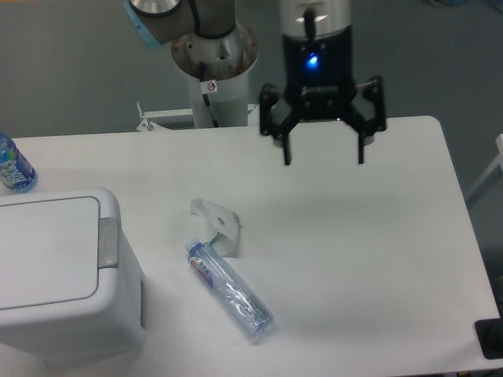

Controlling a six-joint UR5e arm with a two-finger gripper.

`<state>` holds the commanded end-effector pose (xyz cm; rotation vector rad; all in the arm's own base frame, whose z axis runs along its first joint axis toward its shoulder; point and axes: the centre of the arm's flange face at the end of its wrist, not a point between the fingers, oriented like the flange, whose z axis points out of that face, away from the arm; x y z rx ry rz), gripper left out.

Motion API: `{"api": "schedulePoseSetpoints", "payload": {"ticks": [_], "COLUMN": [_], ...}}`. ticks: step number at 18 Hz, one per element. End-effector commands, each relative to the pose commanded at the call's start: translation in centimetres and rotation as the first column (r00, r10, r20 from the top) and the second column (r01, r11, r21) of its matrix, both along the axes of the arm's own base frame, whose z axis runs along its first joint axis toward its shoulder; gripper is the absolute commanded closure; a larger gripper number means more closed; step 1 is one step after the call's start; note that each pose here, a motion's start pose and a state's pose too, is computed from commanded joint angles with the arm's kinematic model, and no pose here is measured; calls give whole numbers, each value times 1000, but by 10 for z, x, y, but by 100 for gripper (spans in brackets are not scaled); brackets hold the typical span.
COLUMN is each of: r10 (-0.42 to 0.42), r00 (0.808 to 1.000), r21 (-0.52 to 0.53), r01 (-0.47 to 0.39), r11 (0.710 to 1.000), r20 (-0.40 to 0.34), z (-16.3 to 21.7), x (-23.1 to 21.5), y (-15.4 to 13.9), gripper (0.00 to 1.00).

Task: Open the trash can
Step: 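Move the open gripper down toward the white trash can lid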

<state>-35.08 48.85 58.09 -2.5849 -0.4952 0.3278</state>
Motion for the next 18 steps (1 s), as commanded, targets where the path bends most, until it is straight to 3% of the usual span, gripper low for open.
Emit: {"api": "schedulePoseSetpoints", "payload": {"ticks": [11,18], "r10": [79,114], "r00": [989,974], "r21": [70,78], "r01": [-89,-132], "r11": [994,988], "r20": [125,195], "z": [-32,-49], "x": [56,90], "y": [73,101], "gripper": [0,0]}}
